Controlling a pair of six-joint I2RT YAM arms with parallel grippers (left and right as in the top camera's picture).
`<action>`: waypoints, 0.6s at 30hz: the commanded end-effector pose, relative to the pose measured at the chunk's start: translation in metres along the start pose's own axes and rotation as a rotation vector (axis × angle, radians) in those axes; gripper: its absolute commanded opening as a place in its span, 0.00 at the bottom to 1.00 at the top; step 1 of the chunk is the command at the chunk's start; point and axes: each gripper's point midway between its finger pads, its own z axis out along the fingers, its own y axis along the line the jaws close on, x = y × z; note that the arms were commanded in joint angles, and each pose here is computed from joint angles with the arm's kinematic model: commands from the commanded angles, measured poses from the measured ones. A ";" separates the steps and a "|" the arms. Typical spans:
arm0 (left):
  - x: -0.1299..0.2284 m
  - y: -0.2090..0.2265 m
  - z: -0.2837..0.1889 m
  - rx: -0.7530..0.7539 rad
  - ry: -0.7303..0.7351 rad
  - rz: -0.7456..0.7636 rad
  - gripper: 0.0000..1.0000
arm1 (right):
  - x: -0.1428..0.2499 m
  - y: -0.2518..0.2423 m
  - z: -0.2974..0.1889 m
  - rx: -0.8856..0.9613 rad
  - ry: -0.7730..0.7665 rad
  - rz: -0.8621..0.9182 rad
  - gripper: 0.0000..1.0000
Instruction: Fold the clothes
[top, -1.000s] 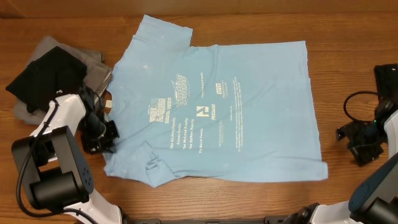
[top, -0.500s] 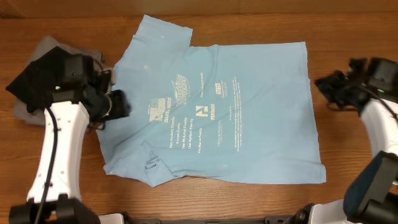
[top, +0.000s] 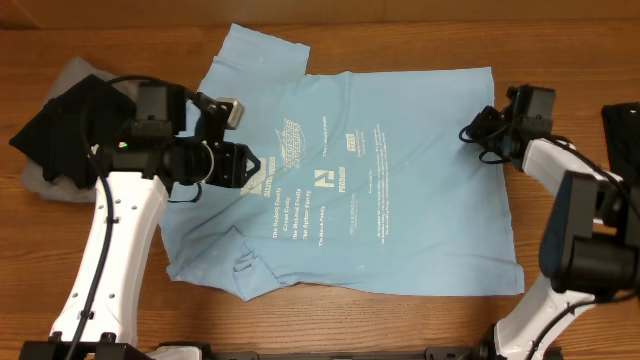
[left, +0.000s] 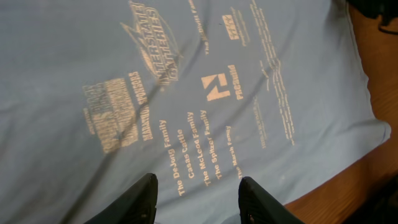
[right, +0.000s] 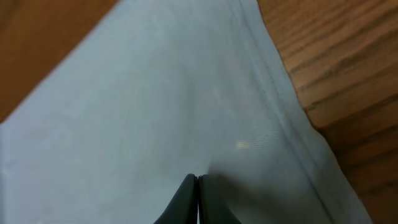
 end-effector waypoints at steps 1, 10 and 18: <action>-0.007 -0.016 -0.005 0.030 -0.030 0.083 0.46 | -0.003 -0.013 0.012 0.042 -0.019 0.015 0.04; -0.005 -0.020 -0.003 0.033 -0.017 0.089 0.45 | -0.022 -0.120 -0.003 0.390 -0.111 0.174 0.04; -0.006 -0.016 -0.003 0.012 -0.020 0.091 0.49 | -0.045 -0.115 -0.014 0.193 -0.074 0.201 0.11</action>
